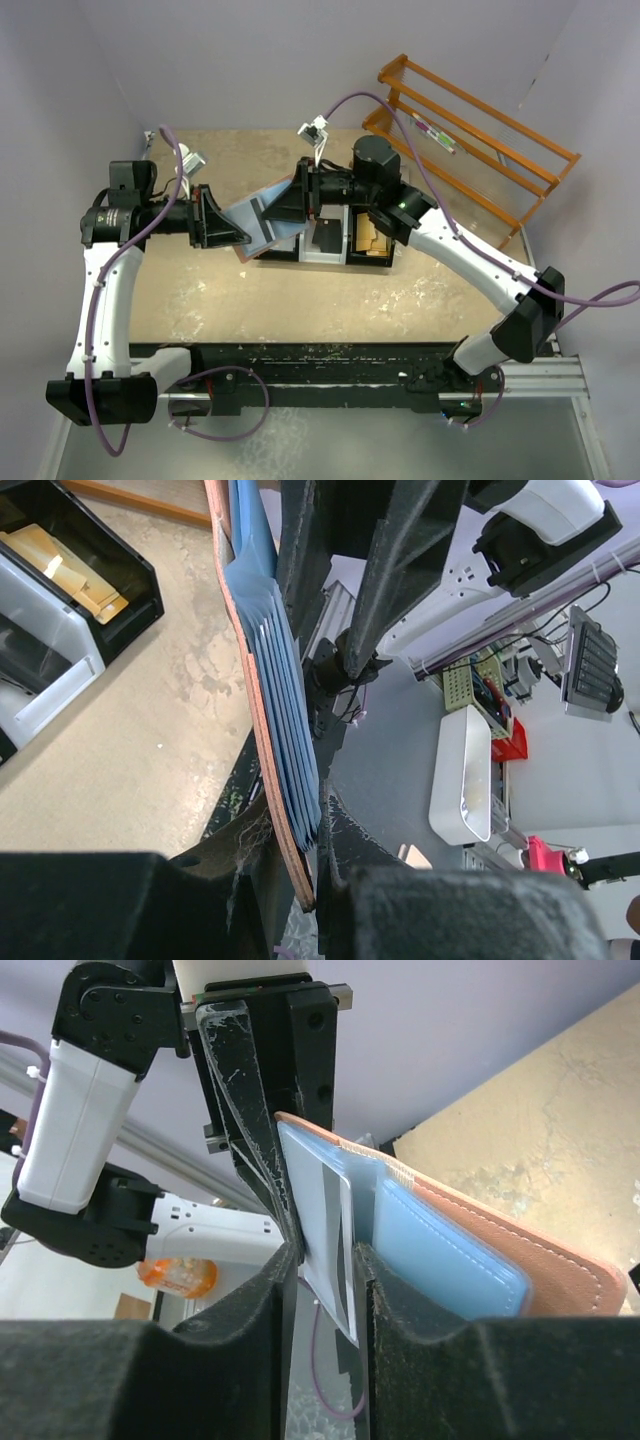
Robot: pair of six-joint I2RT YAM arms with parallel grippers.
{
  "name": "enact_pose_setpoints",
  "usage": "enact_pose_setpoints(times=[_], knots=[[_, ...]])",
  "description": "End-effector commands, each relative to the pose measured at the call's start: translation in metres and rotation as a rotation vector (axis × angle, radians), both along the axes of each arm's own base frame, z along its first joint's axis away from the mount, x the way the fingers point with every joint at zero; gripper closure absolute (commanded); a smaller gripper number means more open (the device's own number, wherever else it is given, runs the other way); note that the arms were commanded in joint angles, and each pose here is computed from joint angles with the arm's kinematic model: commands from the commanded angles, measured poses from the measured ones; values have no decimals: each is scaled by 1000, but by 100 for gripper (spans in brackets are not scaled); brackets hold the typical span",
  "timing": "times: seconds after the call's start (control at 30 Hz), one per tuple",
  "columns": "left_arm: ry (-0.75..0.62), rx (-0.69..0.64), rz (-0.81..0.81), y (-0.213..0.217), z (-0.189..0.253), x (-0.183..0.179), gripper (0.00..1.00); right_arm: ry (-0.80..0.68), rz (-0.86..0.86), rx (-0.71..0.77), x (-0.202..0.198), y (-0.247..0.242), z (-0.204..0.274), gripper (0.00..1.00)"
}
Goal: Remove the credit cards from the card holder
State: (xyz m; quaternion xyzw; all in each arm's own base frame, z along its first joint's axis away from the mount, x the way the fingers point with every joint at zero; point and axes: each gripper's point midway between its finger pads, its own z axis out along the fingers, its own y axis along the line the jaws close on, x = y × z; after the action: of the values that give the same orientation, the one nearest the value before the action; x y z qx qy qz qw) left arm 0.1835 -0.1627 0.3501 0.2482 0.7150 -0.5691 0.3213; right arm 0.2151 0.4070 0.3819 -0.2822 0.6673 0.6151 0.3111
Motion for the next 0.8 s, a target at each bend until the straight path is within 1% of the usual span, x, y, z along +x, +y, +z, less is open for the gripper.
enact_pose_setpoints(times=[0.0, 0.3, 0.47, 0.77], knots=[[-76, -59, -57, -3, 20, -11, 100, -39, 58, 93, -13, 0, 24, 72], [-85, -79, -73, -4, 27, -14, 100, 1, 118, 117, -27, -4, 24, 90], [-100, -96, -93, -4, 32, -19, 100, 15, 117, 115, -28, -5, 20, 99], [-115, -154, -160, -5, 42, -32, 99, 59, 119, 143, -24, -14, 16, 100]])
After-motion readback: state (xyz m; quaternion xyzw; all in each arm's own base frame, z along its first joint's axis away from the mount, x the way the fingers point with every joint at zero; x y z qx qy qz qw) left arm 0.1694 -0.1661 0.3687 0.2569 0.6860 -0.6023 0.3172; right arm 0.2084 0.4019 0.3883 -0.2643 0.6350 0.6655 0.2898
